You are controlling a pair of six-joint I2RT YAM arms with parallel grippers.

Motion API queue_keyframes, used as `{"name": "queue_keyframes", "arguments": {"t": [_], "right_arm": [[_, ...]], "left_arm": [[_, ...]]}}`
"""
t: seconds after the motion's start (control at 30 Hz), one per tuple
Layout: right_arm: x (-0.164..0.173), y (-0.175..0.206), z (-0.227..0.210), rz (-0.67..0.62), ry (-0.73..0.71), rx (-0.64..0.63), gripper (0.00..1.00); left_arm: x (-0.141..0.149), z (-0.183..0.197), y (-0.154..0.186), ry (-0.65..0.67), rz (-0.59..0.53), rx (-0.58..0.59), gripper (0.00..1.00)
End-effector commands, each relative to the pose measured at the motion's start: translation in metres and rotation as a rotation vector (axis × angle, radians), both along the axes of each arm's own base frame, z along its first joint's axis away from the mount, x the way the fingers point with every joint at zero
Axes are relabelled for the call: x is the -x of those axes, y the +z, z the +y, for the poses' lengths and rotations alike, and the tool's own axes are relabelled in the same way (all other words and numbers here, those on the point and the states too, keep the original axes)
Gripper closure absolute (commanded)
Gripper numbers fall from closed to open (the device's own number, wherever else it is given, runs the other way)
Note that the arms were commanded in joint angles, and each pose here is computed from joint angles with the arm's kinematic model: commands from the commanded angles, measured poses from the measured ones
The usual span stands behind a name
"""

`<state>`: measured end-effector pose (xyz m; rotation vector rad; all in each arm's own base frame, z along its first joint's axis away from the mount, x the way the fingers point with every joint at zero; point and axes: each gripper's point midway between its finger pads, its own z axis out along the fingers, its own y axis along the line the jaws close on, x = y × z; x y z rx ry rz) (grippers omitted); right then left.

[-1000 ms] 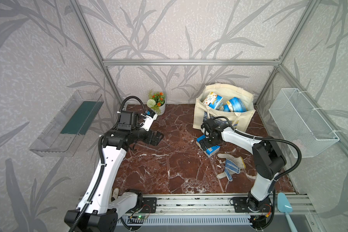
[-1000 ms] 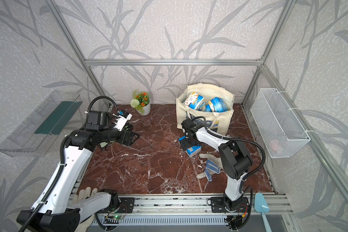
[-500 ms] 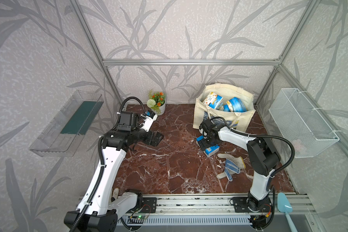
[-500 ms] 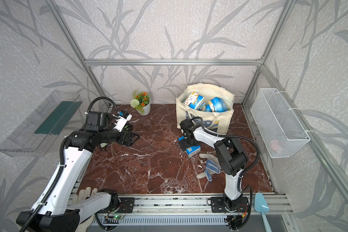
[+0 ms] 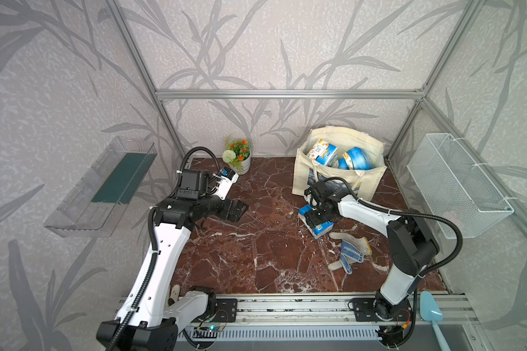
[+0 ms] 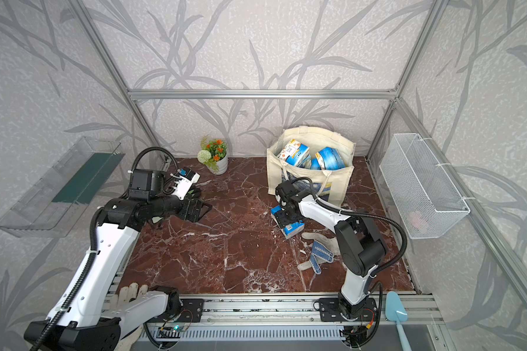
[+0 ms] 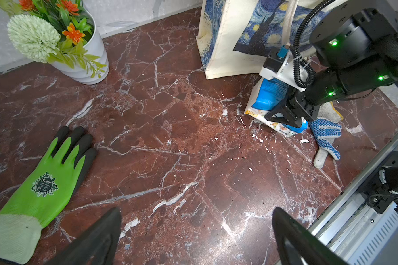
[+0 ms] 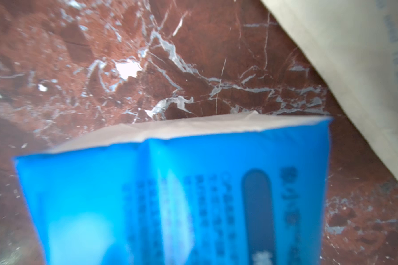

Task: Put tissues into the canvas bag
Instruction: Pick up the pack of facial tissues from the center of the board, then place the pack of facial tissues in the canvas bag.

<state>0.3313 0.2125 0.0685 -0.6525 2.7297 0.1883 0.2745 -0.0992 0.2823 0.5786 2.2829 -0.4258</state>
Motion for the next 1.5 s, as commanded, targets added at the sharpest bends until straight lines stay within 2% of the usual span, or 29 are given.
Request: {"name": "queue_keyframes", "arguments": {"t": [0.0, 0.2, 0.37, 0.5, 0.7, 0.9, 1.1, 1.27, 1.47], "right_arm": [[0.013, 0.031, 0.007, -0.019, 0.056, -0.071, 0.37], [0.035, 0.061, 0.013, 0.013, 0.121, -0.14, 0.38], [0.054, 0.093, 0.025, 0.038, 0.178, -0.247, 0.39], [0.059, 0.138, 0.038, 0.021, 0.223, -0.343, 0.4], [0.048, 0.211, 0.064, -0.076, 0.273, -0.503, 0.4], [0.018, 0.27, 0.083, -0.185, 0.294, -0.585, 0.4], [-0.035, 0.317, 0.078, -0.302, 0.255, -0.617, 0.39], [-0.085, 0.346, 0.047, -0.37, 0.167, -0.631, 0.39], [-0.148, 0.331, -0.016, -0.435, -0.028, -0.52, 0.39]], "left_arm": [[0.004, 0.001, 0.002, 0.007, -0.004, 0.012, 0.0], [0.0, 0.0, 0.006, 0.01, -0.007, 0.023, 0.0], [0.0, -0.002, 0.012, 0.007, -0.01, 0.041, 0.0], [-0.001, -0.002, 0.015, 0.004, -0.018, 0.042, 0.01], [-0.001, -0.004, 0.015, -0.003, -0.016, 0.046, 0.0], [-0.002, -0.004, 0.02, -0.004, -0.018, 0.05, 0.0], [-0.003, -0.005, 0.019, -0.012, -0.014, 0.045, 0.0], [-0.005, -0.004, 0.016, -0.011, -0.006, 0.041, 0.0], [-0.005, -0.005, 0.014, -0.014, 0.003, 0.047, 0.0]]}}
